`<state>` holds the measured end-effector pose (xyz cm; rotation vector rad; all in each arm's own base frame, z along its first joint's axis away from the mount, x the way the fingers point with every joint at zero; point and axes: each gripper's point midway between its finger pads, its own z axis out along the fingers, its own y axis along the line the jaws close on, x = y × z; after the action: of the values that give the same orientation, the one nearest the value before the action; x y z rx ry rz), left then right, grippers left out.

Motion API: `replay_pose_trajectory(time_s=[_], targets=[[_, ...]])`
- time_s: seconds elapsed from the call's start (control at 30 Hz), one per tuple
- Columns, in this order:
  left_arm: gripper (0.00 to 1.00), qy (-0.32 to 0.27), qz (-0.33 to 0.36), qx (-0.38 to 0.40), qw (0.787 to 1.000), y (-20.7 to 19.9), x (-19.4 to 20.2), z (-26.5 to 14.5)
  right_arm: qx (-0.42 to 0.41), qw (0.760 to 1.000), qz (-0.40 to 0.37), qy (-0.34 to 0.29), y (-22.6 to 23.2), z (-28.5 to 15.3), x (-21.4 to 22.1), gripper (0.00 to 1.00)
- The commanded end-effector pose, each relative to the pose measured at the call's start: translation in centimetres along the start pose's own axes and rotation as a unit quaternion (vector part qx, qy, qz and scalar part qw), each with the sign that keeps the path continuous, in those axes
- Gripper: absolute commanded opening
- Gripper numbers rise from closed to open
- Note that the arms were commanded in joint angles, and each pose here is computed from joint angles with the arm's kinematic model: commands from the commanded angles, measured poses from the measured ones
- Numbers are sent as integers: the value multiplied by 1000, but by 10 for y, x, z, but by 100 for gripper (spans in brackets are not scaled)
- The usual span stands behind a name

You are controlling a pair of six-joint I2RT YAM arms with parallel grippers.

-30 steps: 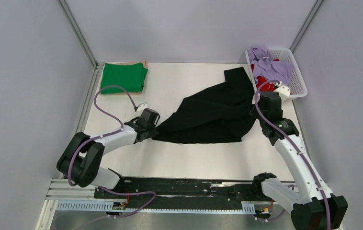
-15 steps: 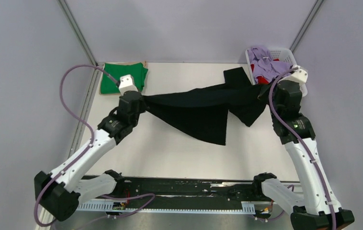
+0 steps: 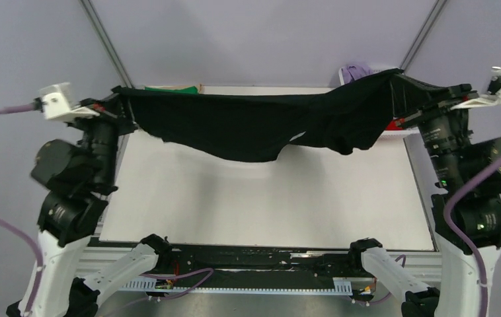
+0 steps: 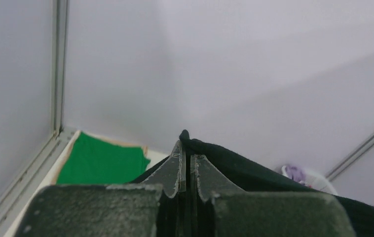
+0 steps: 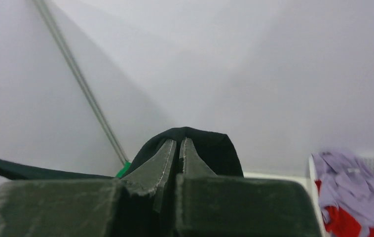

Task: Fold and stack the t-shirts
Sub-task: Flatten out the tshirt

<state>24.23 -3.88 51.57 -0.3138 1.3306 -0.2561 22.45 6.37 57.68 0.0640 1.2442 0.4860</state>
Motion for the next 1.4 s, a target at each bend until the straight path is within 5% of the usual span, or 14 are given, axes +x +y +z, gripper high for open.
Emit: replay_pose_trajectory(time_s=[0.0,0.3,0.57,0.7,0.83,1.07,1.13,1.2,1.23,1.3,1.37], targets=[[0,-51,13,55,997,-5,-68,-33,-126,990,-34,-59,59,-36,-62,0],[0,-109,-5,128,986,-12,-139,-83,-170,976,-65,-121,90,-75,-120,0],[0,-78,21,64,995,-8,-106,-42,-65,989,-80,-102,44,-20,-100,0],[0,-44,87,-66,993,14,-44,13,20,993,-112,-44,-7,37,-44,0],[0,32,183,-209,960,50,62,62,116,981,-146,52,-74,86,50,0],[0,249,151,-249,924,138,289,138,182,939,-137,256,-169,145,275,3],[12,300,152,-252,907,151,336,152,195,929,-126,289,-191,165,324,9],[68,337,155,-246,896,154,367,167,200,923,-119,307,-206,191,357,23],[92,346,152,-238,895,151,376,179,197,917,-115,328,-209,198,373,46],[99,358,147,-232,892,146,380,188,192,912,-96,350,-209,211,389,75],[100,357,138,-215,899,136,374,193,175,915,-80,354,-201,217,391,92]])
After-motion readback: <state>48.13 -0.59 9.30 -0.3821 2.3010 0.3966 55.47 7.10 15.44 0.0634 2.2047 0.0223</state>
